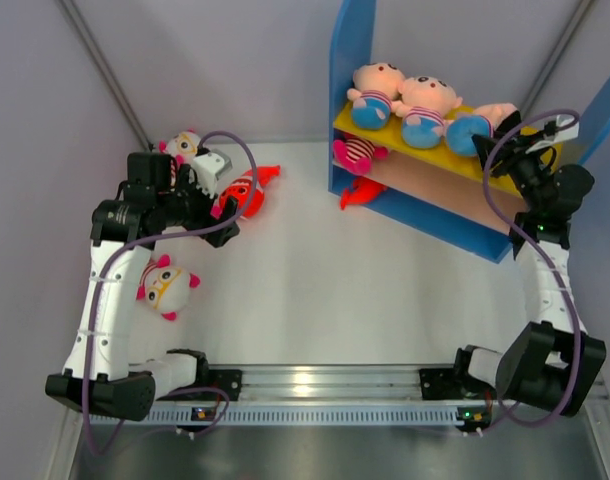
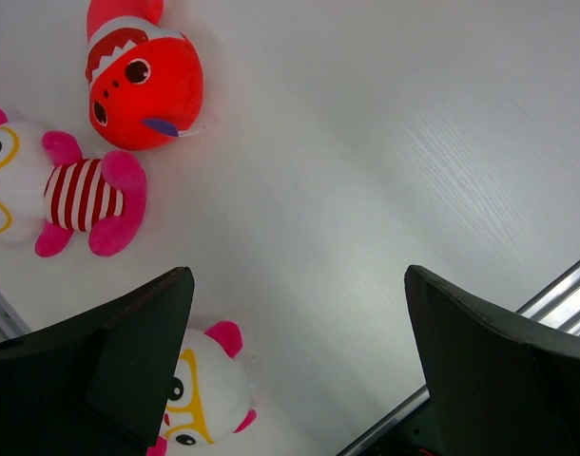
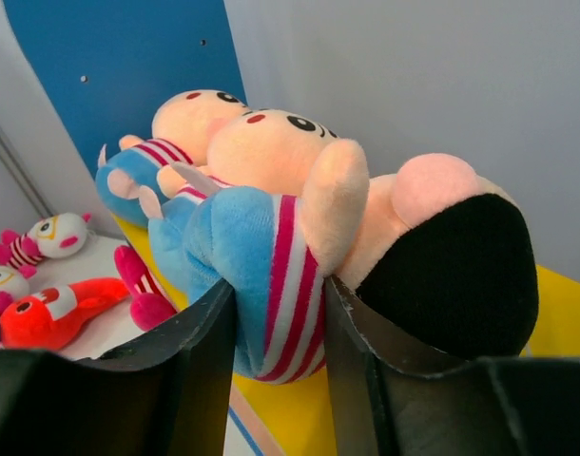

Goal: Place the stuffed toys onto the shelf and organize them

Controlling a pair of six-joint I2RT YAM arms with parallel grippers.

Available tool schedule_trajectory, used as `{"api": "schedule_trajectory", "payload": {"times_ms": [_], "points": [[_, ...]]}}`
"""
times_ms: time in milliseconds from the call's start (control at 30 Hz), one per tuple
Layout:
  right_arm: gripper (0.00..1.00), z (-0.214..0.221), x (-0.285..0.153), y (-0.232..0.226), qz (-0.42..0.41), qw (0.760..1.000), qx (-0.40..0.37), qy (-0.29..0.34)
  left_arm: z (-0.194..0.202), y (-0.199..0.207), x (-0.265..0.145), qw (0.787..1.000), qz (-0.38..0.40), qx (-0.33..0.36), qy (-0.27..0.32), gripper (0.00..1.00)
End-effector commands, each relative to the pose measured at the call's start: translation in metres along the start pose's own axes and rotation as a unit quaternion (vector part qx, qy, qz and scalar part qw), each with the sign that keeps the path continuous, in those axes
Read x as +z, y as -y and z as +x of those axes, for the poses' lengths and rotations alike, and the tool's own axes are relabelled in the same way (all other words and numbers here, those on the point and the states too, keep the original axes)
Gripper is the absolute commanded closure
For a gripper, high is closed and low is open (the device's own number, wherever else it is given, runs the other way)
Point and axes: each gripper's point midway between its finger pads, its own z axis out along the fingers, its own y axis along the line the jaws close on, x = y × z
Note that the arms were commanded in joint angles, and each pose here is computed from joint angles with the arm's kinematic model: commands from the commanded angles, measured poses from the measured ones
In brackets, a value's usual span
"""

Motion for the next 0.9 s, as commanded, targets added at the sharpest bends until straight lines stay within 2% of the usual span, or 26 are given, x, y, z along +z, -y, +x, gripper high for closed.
{"api": "schedule_trajectory", "payload": {"times_ms": [0, 100, 233, 267, 533, 733, 867], "points": [[0.59, -0.013, -0.016, -0.004, 0.032, 0.999, -0.035, 0.021, -0.004, 0.007, -0.001, 1.0, 0.014, -0.005, 0.008, 0.01], [0.44, -0.01, -0.029, -0.002, 0.068, 0.997, -0.031, -0.003, -0.004, 0.008, 0.0, 1.0, 0.019, -0.007, 0.008, 0.01], [0.34, -0.021, -0.05, 0.009, 0.151, 0.988, -0.026, -0.003, -0.005, 0.009, 0.0, 1.0, 0.022, -0.008, 0.009, 0.01], [0.33, -0.029, -0.053, 0.007, 0.158, 0.987, -0.028, 0.002, -0.005, 0.009, 0.0, 1.0, 0.023, -0.008, 0.01, 0.01], [0.31, -0.006, -0.073, 0.021, 0.219, 0.972, -0.021, -0.087, -0.005, 0.01, -0.003, 1.0, 0.02, -0.003, 0.014, 0.01], [0.29, 0.004, -0.064, 0.02, 0.195, 0.975, -0.005, -0.102, -0.005, 0.012, -0.004, 1.0, 0.022, -0.002, 0.015, 0.01], [0.3, 0.003, -0.056, 0.031, 0.212, 0.971, 0.013, -0.105, -0.005, 0.011, -0.006, 1.0, 0.019, -0.002, 0.015, 0.01]]}}
